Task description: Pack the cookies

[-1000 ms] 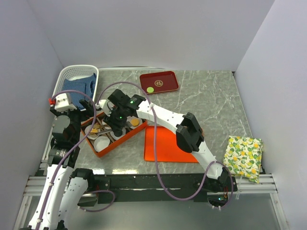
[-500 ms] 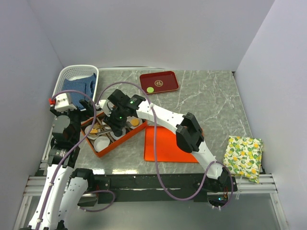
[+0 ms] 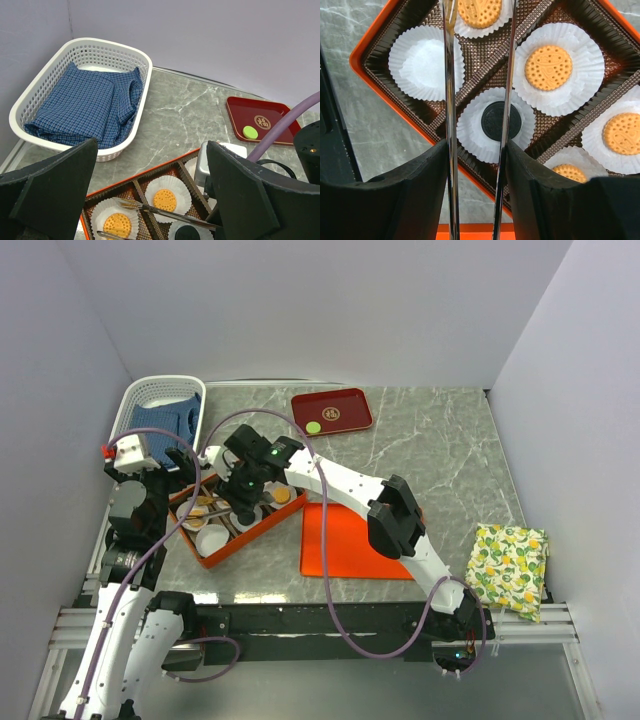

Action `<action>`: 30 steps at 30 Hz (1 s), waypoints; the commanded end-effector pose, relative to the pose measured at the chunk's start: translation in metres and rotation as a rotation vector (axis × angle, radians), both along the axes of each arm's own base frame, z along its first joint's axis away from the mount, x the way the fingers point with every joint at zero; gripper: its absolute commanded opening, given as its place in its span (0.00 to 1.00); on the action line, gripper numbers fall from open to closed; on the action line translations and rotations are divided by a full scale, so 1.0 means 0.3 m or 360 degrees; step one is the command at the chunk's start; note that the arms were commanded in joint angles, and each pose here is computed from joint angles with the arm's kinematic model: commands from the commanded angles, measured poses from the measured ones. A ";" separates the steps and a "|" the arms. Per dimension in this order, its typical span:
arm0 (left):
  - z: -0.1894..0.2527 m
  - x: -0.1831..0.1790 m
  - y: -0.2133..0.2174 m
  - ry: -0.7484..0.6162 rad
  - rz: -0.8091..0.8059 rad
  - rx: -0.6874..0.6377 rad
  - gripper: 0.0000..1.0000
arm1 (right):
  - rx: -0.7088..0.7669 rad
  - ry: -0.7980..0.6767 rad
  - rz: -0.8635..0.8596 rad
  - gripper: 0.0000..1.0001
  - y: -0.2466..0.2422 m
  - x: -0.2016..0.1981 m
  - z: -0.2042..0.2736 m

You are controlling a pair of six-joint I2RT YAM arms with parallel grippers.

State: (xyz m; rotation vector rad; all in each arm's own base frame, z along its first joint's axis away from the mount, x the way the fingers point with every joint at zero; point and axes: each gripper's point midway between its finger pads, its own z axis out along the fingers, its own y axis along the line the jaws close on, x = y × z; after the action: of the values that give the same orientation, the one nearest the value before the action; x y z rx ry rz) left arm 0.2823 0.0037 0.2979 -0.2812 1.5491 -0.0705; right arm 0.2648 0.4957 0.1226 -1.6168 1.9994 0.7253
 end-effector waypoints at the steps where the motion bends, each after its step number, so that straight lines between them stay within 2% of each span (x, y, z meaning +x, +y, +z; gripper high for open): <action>1: 0.040 0.006 -0.006 -0.0071 -0.0017 -0.0008 0.96 | 0.0165 -0.0154 0.0019 0.54 0.019 0.009 0.204; 19: 0.039 0.007 -0.005 -0.0068 -0.0014 -0.0008 0.97 | 0.0235 -0.0258 0.0017 0.53 -0.034 0.004 0.346; 30: 0.037 0.006 -0.006 -0.0066 -0.0017 -0.0007 0.96 | 0.0251 -0.0338 -0.0138 0.53 -0.181 0.112 0.419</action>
State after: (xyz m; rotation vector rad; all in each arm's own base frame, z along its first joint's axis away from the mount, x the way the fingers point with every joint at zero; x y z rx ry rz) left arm 0.2834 0.0036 0.2963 -0.2812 1.5551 -0.0692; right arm 0.2771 0.4648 0.2062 -1.5388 1.8653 0.6718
